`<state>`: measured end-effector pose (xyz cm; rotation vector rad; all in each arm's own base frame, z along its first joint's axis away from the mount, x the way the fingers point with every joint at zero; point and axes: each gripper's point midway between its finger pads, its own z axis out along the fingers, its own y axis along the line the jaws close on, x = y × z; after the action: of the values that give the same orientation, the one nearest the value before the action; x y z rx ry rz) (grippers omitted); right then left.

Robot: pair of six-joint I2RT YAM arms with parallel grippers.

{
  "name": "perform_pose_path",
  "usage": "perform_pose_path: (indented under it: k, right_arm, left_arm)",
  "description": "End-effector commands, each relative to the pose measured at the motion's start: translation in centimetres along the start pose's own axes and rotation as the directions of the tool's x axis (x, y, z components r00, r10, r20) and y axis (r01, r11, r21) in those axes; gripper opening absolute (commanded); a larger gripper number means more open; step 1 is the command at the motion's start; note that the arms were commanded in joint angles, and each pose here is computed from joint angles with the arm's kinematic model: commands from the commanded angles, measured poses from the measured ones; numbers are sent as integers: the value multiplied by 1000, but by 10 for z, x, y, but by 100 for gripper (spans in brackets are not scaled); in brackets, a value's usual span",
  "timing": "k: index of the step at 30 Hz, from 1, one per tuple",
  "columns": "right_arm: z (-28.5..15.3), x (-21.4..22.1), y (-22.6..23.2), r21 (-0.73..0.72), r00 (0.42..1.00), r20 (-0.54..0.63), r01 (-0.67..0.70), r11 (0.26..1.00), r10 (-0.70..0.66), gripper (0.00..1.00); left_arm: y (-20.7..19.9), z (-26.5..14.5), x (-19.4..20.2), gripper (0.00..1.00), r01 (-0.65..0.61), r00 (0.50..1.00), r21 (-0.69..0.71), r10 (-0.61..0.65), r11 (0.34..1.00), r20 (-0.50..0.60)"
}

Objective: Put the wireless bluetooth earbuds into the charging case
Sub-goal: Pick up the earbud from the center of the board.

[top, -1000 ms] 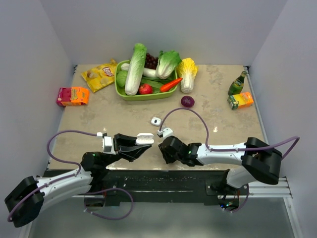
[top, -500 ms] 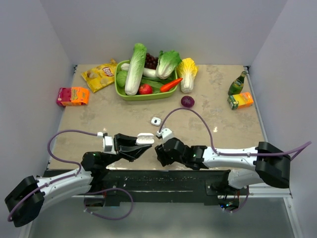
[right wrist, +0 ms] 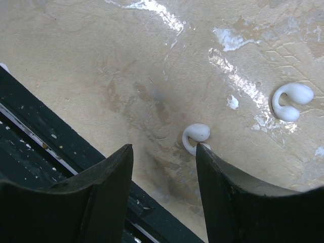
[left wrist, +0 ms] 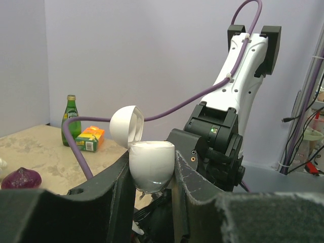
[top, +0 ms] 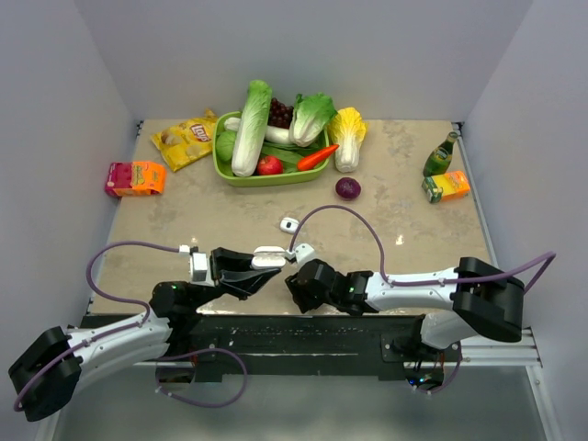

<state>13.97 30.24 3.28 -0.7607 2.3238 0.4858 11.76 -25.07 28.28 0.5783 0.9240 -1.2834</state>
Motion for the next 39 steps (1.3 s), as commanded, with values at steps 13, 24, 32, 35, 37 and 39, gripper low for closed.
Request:
perform_pose_path:
  k: [13, 24, 32, 35, 37, 39]
  right_arm:
    - [6, -2, -7, 55, 999, 15, -29, 998, 28, 59]
    - [0, -8, -24, 146, 998, 49, -35, 989, 28, 43]
    - [0, -8, -29, 167, 998, 59, -39, 985, 30, 36]
    - [0, -8, -31, 181, 998, 58, -42, 982, 32, 33]
    - [-1, -8, -33, 191, 998, 60, -46, 980, 35, 30]
    - [-2, -10, -34, 199, 997, 68, -50, 979, 37, 25]
  left_arm:
    - [-13, -36, 3, 0, -14, 997, 30, 12, 999, 78]
    - [-13, -35, 3, 0, -15, 997, 29, 13, 999, 78]
    - [-12, -35, 4, 0, -13, 997, 28, 11, 1000, 74]
    - [-13, -35, 4, 0, -11, 997, 28, 9, 1000, 74]
    - [-13, -35, 3, 0, -12, 997, 29, 10, 999, 76]
    - [-13, -35, 4, 0, -12, 997, 29, 10, 1000, 75]
